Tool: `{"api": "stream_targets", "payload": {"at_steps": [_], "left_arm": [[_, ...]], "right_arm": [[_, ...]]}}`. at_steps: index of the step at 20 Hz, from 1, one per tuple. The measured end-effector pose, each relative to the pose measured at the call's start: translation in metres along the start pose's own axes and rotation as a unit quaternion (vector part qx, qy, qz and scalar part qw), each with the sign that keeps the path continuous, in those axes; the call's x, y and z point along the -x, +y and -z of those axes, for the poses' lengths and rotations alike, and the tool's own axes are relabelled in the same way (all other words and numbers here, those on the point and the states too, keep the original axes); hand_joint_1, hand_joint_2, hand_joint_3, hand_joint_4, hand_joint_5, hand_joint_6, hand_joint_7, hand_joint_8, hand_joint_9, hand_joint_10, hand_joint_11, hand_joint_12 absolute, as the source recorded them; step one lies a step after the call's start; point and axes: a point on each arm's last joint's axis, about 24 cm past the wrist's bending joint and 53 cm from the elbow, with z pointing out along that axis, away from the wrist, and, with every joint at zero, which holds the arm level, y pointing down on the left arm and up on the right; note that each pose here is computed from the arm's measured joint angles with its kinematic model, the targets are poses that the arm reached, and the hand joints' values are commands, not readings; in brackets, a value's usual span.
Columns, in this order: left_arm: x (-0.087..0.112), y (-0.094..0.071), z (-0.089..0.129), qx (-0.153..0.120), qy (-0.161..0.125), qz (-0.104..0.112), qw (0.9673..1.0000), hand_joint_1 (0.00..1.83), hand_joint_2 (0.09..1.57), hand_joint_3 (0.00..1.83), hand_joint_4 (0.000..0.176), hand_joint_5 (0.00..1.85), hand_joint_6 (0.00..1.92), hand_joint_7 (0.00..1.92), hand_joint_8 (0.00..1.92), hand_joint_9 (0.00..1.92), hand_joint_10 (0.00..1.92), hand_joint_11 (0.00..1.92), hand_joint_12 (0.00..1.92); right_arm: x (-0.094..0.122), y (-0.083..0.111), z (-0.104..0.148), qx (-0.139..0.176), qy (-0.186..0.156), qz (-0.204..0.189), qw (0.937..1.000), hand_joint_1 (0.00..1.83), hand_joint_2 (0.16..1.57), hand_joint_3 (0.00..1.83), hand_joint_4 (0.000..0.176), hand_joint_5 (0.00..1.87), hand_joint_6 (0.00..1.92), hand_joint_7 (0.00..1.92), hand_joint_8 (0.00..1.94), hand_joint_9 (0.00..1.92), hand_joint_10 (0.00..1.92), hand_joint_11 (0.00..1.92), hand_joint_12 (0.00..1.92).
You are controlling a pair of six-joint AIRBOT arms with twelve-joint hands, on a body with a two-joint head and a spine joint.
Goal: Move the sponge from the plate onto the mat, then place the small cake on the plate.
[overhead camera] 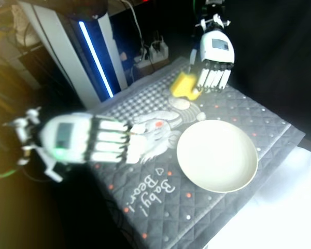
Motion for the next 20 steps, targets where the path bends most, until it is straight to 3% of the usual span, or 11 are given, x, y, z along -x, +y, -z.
{"api": "stream_targets", "payload": {"at_steps": [2, 4, 8, 9, 11, 12, 13, 14, 15, 18, 20], "left_arm": [[-0.003, -0.003, 0.004, -0.005, -0.009, 0.023, 0.9997, 0.83, 0.87, 0.00, 0.000, 0.49, 0.00, 0.59, 0.00, 0.60, 0.04, 0.10, 1.22], [0.002, -0.009, 0.008, -0.018, -0.027, 0.043, 0.9985, 0.78, 0.88, 0.00, 0.000, 0.54, 0.01, 0.60, 0.01, 0.60, 0.03, 0.09, 1.28], [0.019, -0.015, 0.014, -0.039, -0.064, 0.073, 0.9945, 0.78, 0.89, 0.00, 0.000, 0.57, 0.00, 0.60, 0.00, 0.58, 0.01, 0.03, 1.33], [0.021, -0.016, 0.015, -0.041, -0.068, 0.074, 0.9941, 0.79, 0.90, 0.00, 0.000, 0.56, 0.00, 0.59, 0.00, 0.58, 0.01, 0.02, 1.36], [0.019, -0.015, 0.017, -0.041, -0.069, 0.076, 0.9939, 0.78, 0.90, 0.00, 0.000, 0.56, 0.00, 0.60, 0.00, 0.61, 0.03, 0.04, 1.49], [0.018, -0.013, 0.017, -0.038, -0.068, 0.079, 0.9939, 0.80, 0.90, 0.00, 0.000, 0.57, 0.00, 0.61, 0.01, 0.63, 0.04, 0.07, 1.51], [0.016, -0.009, 0.018, -0.032, -0.066, 0.085, 0.9936, 0.83, 0.90, 0.00, 0.000, 0.56, 0.00, 0.61, 0.01, 0.62, 0.03, 0.05, 1.50], [0.016, -0.009, 0.019, -0.033, -0.067, 0.090, 0.9932, 0.85, 0.89, 0.00, 0.000, 0.58, 0.00, 0.62, 0.01, 0.62, 0.03, 0.04, 1.49], [0.015, -0.008, 0.020, -0.033, -0.066, 0.093, 0.9929, 0.84, 0.90, 0.00, 0.000, 0.57, 0.00, 0.62, 0.01, 0.61, 0.03, 0.04, 1.45], [0.013, -0.005, 0.022, -0.029, -0.066, 0.098, 0.9925, 0.85, 0.91, 0.00, 0.000, 0.56, 0.00, 0.57, 0.00, 0.53, 0.00, 0.00, 1.31], [0.014, -0.006, 0.022, -0.032, -0.068, 0.098, 0.9923, 0.83, 0.91, 0.00, 0.000, 0.58, 0.00, 0.59, 0.01, 0.55, 0.01, 0.04, 1.19]], "right_arm": [[-0.011, -0.012, -0.005, -0.020, 0.020, -0.003, 0.9996, 0.88, 1.09, 0.00, 0.086, 0.27, 0.00, 0.19, 0.00, 0.26, 0.00, 0.00, 1.12], [-0.022, -0.015, -0.010, -0.026, 0.038, -0.001, 0.9990, 0.98, 1.01, 0.00, 0.117, 0.25, 0.00, 0.20, 0.00, 0.29, 0.01, 0.03, 1.13], [-0.034, -0.033, -0.010, -0.055, 0.061, 0.005, 0.9966, 1.16, 0.96, 0.00, 0.132, 0.37, 0.00, 0.27, 0.00, 0.40, 0.02, 0.12, 1.14], [-0.030, -0.033, -0.010, -0.056, 0.057, 0.006, 0.9968, 1.19, 0.98, 0.00, 0.113, 0.42, 0.00, 0.32, 0.01, 0.47, 0.03, 0.21, 1.15], [-0.024, -0.036, -0.010, -0.060, 0.052, 0.005, 0.9968, 1.36, 1.00, 0.00, 0.032, 0.57, 0.00, 0.44, 0.01, 0.62, 0.05, 0.26, 1.15], [-0.024, -0.035, -0.012, -0.058, 0.053, 0.005, 0.9969, 1.47, 1.01, 0.00, 0.000, 0.70, 0.01, 0.63, 0.01, 0.81, 0.30, 0.48, 1.24], [-0.021, -0.032, -0.016, -0.053, 0.055, 0.012, 0.9970, 1.58, 1.04, 0.00, 0.000, 0.81, 0.01, 0.75, 0.04, 0.90, 0.96, 0.58, 1.27], [-0.018, -0.031, -0.018, -0.051, 0.053, 0.016, 0.9972, 1.42, 1.11, 0.00, 0.000, 0.99, 0.43, 0.80, 1.01, 0.96, 1.25, 0.67, 1.49], [-0.016, -0.031, -0.019, -0.052, 0.050, 0.017, 0.9972, 1.39, 1.13, 0.00, 0.000, 1.01, 0.53, 0.83, 1.21, 0.94, 1.39, 0.76, 1.59], [-0.006, -0.029, -0.029, -0.051, 0.051, 0.044, 0.9964, 1.29, 1.11, 0.01, 0.000, 1.04, 0.65, 0.98, 1.19, 1.01, 1.16, 0.91, 1.46], [0.006, -0.023, -0.040, -0.049, 0.041, 0.058, 0.9962, 1.39, 1.08, 0.00, 0.000, 1.03, 0.69, 1.08, 0.82, 1.03, 1.19, 0.86, 1.27]]}}
